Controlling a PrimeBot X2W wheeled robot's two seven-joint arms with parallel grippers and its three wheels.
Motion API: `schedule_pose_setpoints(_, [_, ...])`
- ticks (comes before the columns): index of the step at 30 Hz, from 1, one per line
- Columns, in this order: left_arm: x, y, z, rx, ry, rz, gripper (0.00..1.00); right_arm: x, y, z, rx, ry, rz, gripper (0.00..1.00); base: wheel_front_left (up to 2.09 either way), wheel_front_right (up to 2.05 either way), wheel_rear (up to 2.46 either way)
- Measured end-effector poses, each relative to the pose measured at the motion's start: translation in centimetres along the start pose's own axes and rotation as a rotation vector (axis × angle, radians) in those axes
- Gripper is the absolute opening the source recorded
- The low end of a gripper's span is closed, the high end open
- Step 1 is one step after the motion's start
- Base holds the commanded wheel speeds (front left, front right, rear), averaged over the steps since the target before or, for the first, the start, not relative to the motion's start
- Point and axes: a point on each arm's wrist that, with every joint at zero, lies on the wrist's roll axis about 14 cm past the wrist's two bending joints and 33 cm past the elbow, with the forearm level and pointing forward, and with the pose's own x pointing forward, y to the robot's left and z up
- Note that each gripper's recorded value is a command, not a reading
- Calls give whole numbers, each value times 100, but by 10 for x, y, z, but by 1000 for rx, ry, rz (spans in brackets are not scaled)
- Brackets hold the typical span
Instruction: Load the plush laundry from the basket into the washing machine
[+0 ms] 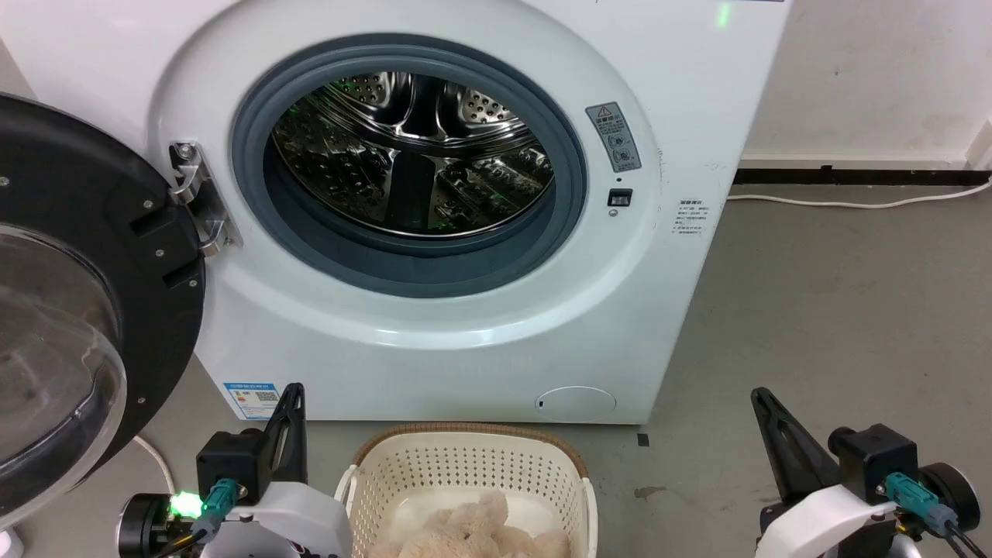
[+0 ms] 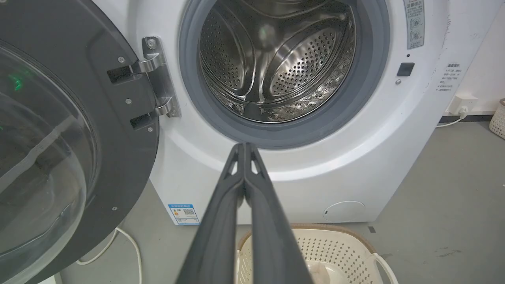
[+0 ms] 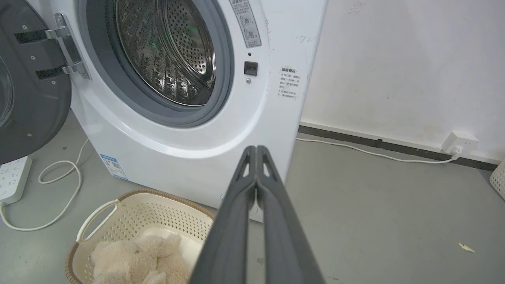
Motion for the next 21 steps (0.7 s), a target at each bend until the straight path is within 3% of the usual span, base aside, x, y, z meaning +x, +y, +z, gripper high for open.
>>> schedule_pose_setpoints(21, [0,0,0,0,0,0,0,0,0,0,0,0,0,0,0,0,0])
